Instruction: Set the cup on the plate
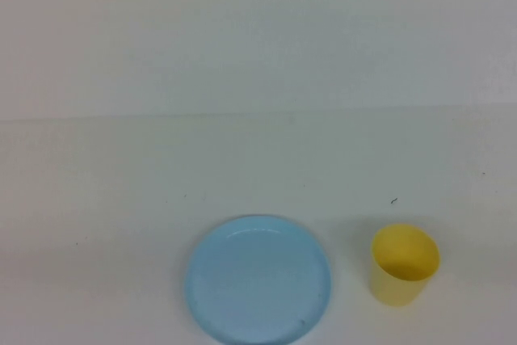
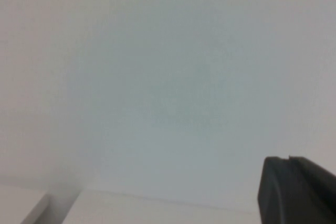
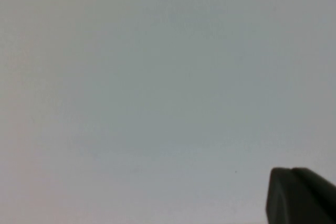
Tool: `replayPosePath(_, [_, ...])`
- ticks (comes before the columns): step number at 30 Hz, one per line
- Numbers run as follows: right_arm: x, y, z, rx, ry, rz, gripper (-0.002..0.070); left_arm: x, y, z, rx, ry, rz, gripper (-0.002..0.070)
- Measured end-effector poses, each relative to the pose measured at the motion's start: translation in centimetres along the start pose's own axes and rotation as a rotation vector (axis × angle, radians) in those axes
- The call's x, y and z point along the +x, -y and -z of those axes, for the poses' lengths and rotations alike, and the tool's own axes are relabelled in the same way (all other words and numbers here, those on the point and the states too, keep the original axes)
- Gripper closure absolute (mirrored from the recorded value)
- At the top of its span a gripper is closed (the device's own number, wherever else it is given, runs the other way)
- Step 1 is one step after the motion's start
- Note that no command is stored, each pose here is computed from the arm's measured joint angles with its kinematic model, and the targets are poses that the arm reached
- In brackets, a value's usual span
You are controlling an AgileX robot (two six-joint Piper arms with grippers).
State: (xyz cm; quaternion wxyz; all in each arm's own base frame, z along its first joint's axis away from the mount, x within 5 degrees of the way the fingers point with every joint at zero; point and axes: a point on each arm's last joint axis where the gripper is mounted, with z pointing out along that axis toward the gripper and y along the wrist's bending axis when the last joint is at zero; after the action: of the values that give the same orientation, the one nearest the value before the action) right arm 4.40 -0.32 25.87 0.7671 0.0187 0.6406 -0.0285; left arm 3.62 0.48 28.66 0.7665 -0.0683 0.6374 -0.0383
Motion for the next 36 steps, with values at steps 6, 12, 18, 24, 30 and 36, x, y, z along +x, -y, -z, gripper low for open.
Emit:
replayPosePath(6, [-5.4,0.2,0.1,0.015,-0.164,-0.032,0.0676,-2.4,0.3,-2.3,-0.065,-0.329,-0.065,0.0675])
replayPosePath(12, [-6.9,-0.5,-2.2,-0.060,-0.485,-0.015,0.0676,-1.6,2.4,-6.0,0.139,-0.604,-0.081,0.0669])
replayPosePath(18, [-6.0,-1.5,-4.9,-0.190,-0.844,-0.002,0.0676,0.8,5.3,-9.1,0.458,-0.858,-0.036,0.0557])
replayPosePath(24, [-5.1,-2.4,-5.9,-0.325,-0.956,0.003,0.0676,1.4,8.8,-11.3,0.813,-0.904,-0.046,0.0352])
replayPosePath(30, [-5.1,-2.9,-5.6,-0.419,-0.968,0.037,0.0676,1.9,11.2,-13.5,0.875,-0.972,-0.120,0.0319])
replayPosePath(36, [-5.0,-3.1,-5.4,-0.447,-0.981,0.044,0.0621,4.1,12.5,-17.3,0.749,-1.131,-0.316,0.0349])
